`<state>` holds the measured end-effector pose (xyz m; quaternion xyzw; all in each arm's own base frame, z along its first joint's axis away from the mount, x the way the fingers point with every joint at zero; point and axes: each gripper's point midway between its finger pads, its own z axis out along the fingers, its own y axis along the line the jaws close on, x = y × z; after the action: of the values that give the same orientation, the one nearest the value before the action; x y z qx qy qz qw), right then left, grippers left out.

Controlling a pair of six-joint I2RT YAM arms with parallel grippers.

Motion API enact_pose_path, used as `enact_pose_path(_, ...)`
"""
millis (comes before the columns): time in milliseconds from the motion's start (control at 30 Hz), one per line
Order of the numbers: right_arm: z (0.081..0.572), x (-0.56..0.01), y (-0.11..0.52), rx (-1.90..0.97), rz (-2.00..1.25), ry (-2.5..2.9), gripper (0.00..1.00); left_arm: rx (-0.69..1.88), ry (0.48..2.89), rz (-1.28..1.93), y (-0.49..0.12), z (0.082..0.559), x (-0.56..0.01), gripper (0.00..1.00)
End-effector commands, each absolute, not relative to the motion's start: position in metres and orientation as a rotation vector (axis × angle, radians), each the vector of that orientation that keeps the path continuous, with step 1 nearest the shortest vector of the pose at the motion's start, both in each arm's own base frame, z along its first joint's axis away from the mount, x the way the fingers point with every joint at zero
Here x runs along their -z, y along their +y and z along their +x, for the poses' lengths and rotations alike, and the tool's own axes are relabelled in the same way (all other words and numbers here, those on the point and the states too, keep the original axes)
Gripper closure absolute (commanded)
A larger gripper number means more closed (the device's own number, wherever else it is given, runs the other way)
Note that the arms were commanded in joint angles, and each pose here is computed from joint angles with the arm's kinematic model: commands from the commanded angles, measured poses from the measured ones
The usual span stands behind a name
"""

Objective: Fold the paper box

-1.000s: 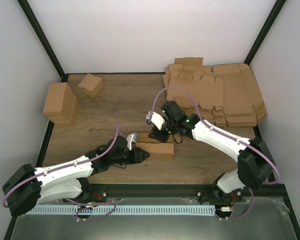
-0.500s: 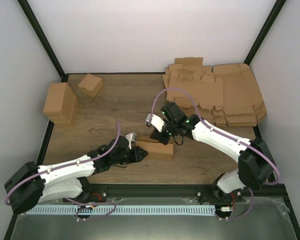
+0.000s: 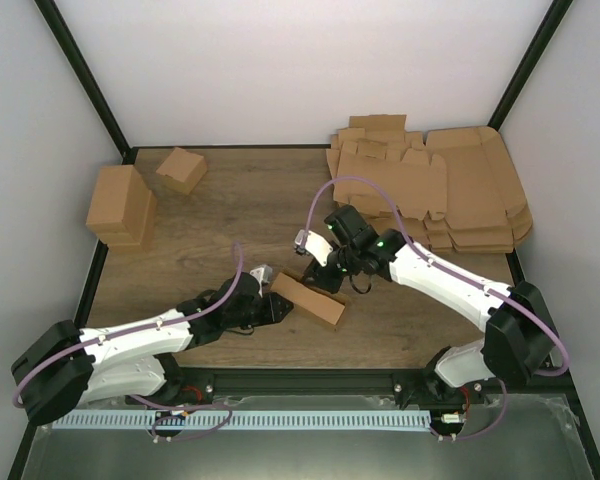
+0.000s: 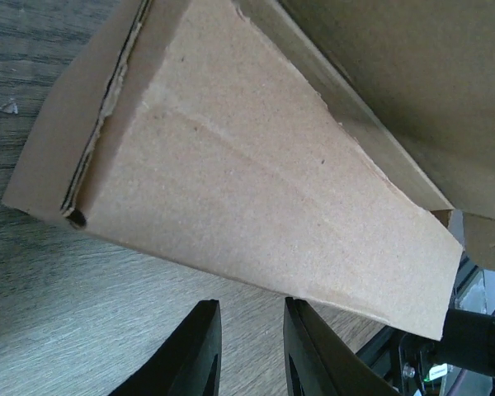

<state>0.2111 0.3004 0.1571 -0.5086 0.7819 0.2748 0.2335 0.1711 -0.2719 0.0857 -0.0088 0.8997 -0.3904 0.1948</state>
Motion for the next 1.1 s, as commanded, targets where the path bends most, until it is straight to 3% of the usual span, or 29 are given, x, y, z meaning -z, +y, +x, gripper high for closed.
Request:
enact_pose_path(0,0.216,-0.176,0.304,-0.739,-1.326,2.129,0.73,1.102,2.480,-0.006,-0.277,0.177,-0.097,0.77)
enact_pose_path(200,0.225,-0.182,0.301,-0.715,-1.218,2.164,0.48,1.073,2.489,0.002,-0.269,0.173,-0.099,0.77)
enact_pose_path(367,0.224,-0.184,0.297,-0.722,-1.159,2.203,0.34,1.083,2.493,0.013,-0.264,0.168,-0.103,0.76)
enact_pose_path(433,0.223,-0.187,0.296,-0.729,-1.136,2.199,0.20,1.094,2.492,0.018,-0.263,0.165,-0.106,0.75)
enact_pose_path(600,0.219,-0.196,0.292,-0.759,-1.076,2.206,0.05,1.121,2.484,0.036,-0.264,0.162,-0.111,0.74)
enact_pose_path(833,0.215,-0.208,0.285,-0.816,-0.932,2.207,0.00,1.184,2.459,0.088,-0.270,0.158,-0.122,0.68)
enact_pose_path(967,0.217,-0.203,0.280,-0.805,-0.857,2.239,0.00,1.203,2.459,0.099,-0.271,0.155,-0.122,0.57)
enact_pose_path(1067,0.218,-0.197,0.276,-0.833,-0.812,2.315,0.00,1.255,2.447,0.107,-0.276,0.152,-0.123,0.57)
